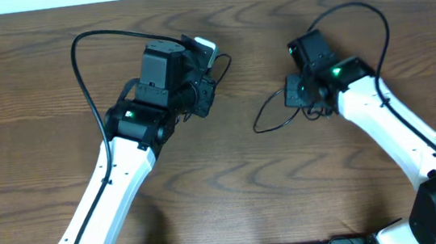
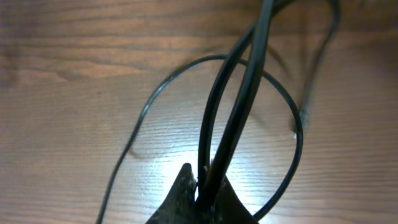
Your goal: Untangle cables
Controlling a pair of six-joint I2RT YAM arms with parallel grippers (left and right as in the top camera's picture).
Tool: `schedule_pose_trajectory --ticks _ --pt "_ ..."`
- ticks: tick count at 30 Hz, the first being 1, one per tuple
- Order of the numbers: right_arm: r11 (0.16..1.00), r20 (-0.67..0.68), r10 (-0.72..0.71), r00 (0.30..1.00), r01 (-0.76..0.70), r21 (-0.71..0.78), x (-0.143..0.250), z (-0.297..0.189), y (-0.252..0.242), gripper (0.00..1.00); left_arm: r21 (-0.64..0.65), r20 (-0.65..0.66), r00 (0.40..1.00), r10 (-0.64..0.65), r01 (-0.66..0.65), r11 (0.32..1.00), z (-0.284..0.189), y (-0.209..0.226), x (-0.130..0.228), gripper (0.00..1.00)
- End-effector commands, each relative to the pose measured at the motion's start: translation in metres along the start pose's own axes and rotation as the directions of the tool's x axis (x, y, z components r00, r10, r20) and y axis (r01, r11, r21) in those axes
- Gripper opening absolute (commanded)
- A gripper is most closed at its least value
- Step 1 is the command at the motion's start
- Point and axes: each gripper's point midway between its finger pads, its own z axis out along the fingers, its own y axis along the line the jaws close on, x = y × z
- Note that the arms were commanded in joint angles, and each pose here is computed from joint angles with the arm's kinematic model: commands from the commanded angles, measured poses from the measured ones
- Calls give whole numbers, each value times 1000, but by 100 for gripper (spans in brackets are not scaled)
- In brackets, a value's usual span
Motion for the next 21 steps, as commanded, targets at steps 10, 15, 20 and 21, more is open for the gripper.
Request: schedule_pose_trajectory --ticks 10,15,20,21 --pt "997 174 -65 983 70 -21 -72 -62 -9 1 -24 -171 985 -17 13 1000 54 13 39 12" --pt "997 226 -68 972 71 -6 -92 -79 -20 1 -23 -179 984 -19 15 1000 56 13 41 12" --pt "999 279 -41 960 30 44 -115 -97 -52 1 -18 -189 982 -26 23 1000 56 11 44 12" --pt "998 285 -34 958 19 54 -119 -100 -60 1 -19 -191 981 -34 31 999 56 11 44 12"
